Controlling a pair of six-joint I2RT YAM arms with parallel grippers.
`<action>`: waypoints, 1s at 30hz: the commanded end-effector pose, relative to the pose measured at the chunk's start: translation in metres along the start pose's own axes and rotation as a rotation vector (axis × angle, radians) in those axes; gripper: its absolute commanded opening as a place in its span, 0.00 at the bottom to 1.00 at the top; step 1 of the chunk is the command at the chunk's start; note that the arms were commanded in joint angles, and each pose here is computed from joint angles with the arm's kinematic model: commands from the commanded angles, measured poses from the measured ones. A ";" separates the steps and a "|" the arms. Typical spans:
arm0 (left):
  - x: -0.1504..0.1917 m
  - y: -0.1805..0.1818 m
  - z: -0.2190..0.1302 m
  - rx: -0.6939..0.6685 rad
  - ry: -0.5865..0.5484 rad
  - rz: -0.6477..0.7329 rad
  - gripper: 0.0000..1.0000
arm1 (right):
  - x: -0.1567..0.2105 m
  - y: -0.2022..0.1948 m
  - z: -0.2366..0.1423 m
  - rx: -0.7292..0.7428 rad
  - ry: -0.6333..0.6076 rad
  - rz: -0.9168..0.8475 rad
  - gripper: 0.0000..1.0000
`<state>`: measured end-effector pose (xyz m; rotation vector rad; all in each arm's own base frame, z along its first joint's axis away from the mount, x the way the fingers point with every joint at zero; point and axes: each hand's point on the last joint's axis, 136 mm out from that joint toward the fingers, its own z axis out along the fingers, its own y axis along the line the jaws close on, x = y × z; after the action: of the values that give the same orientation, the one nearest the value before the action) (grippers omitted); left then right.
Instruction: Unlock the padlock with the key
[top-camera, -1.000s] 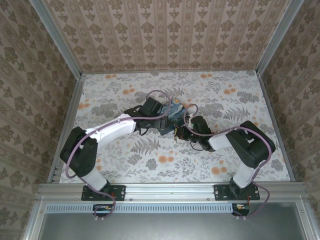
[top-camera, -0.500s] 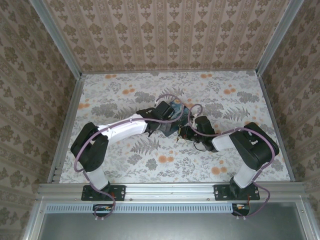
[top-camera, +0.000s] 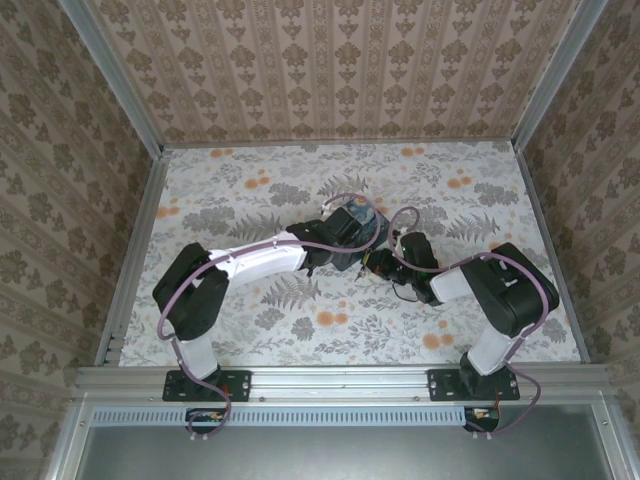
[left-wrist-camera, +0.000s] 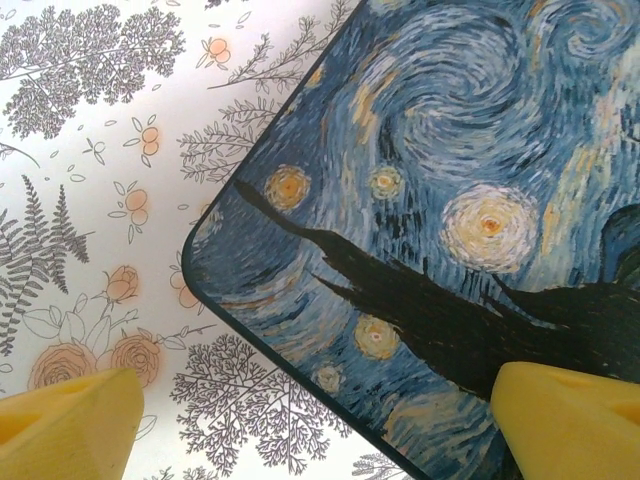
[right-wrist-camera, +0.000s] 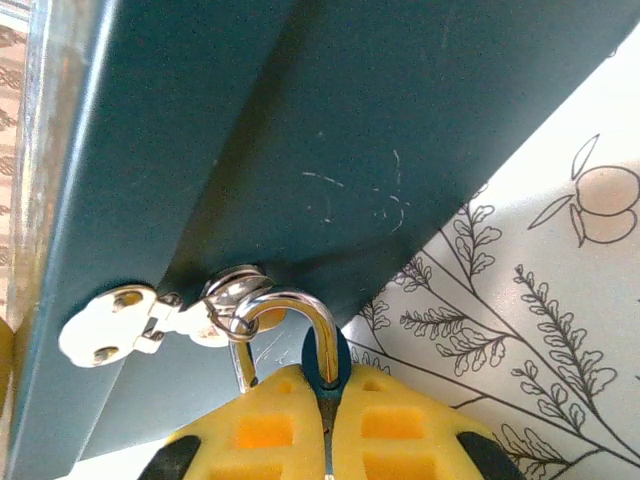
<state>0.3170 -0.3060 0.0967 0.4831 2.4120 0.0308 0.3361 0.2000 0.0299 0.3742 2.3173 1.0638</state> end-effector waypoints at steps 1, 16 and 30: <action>0.055 0.004 0.019 -0.055 0.170 0.128 0.97 | 0.004 -0.011 0.000 -0.002 0.022 0.088 0.00; 0.073 -0.007 0.028 -0.031 0.210 0.178 0.95 | -0.016 -0.029 -0.004 0.035 0.073 0.149 0.00; 0.086 -0.016 0.035 -0.001 0.252 0.211 0.93 | -0.025 -0.031 0.003 0.100 0.207 0.129 0.00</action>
<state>0.3217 -0.3327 0.0916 0.4898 2.3588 -0.0280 0.3619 0.1807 0.0340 0.4453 2.4510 1.1777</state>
